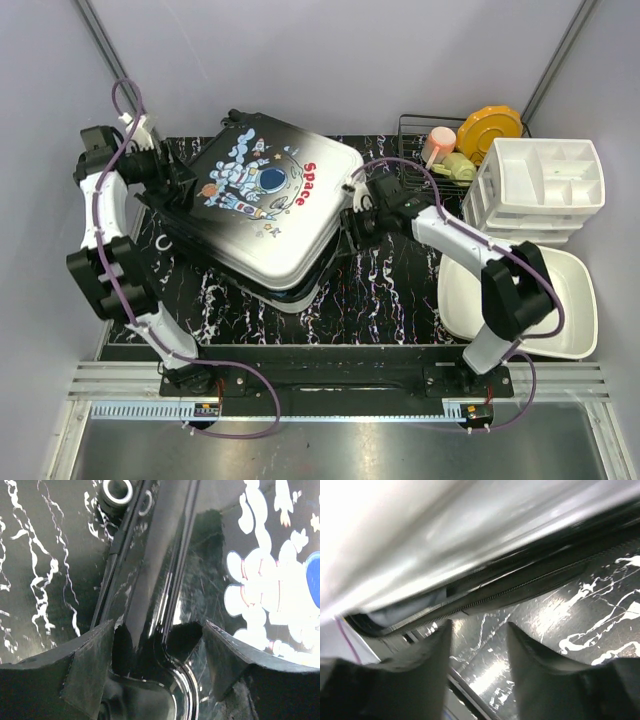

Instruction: Open, take out, and arrange the luggage

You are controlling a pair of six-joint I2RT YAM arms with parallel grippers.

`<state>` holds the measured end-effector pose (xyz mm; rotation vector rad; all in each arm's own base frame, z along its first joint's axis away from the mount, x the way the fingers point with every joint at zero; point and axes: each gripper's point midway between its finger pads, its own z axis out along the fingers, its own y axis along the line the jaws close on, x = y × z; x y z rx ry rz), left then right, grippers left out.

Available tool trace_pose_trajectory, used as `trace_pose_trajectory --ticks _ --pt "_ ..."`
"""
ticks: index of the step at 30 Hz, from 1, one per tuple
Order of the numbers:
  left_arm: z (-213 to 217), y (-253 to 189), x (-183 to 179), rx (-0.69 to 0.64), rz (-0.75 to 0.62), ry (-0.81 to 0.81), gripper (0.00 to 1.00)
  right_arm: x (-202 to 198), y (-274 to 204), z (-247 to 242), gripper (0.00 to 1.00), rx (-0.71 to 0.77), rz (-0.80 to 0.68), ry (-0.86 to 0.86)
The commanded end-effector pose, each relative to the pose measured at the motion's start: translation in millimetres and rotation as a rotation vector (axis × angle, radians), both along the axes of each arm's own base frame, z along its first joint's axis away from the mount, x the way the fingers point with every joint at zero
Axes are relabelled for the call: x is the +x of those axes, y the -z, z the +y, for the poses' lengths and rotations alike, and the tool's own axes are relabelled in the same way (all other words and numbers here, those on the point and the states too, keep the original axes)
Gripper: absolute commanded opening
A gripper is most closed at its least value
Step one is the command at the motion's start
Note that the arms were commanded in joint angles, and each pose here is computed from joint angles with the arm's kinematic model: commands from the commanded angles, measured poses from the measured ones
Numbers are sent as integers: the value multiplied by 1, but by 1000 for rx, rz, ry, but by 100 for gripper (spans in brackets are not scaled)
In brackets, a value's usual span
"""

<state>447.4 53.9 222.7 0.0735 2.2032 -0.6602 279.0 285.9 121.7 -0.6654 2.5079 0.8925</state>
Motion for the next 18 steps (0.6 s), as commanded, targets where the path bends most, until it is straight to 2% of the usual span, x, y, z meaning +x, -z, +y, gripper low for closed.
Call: trace_pose_trajectory --ticks 1,2,3,4,7,9,10,12,13,14,16,18 --pt "-28 38 -86 -106 239 17 67 46 -12 16 40 98 48 147" --pt "-30 29 -93 -114 215 10 67 53 -16 18 30 107 40 155" --pt "-31 34 -101 -135 235 -9 67 58 -16 18 24 108 35 159" --pt "-31 33 -103 -136 231 -15 67 64 -12 19 13 103 29 161" --pt "-31 29 -112 -142 222 -43 68 88 -14 25 0 102 -19 166" --pt "-33 27 -115 -157 224 -52 69 112 -26 31 0 111 -81 168" --pt "-35 26 -115 -165 220 -51 69 124 -15 31 0 96 -86 168" --pt "-39 26 -114 -212 233 -62 69 153 -32 37 0 121 -147 180" --pt "-39 27 -109 -225 227 -66 69 167 -20 36 0 110 -144 188" --pt "-42 26 -108 -251 228 -62 69 184 -39 40 0 138 -193 196" --pt "-47 26 -102 -300 238 -73 69 202 -33 42 0 131 -214 197" --pt "-56 21 -95 -321 228 -57 70 223 -54 43 0 151 -281 209"
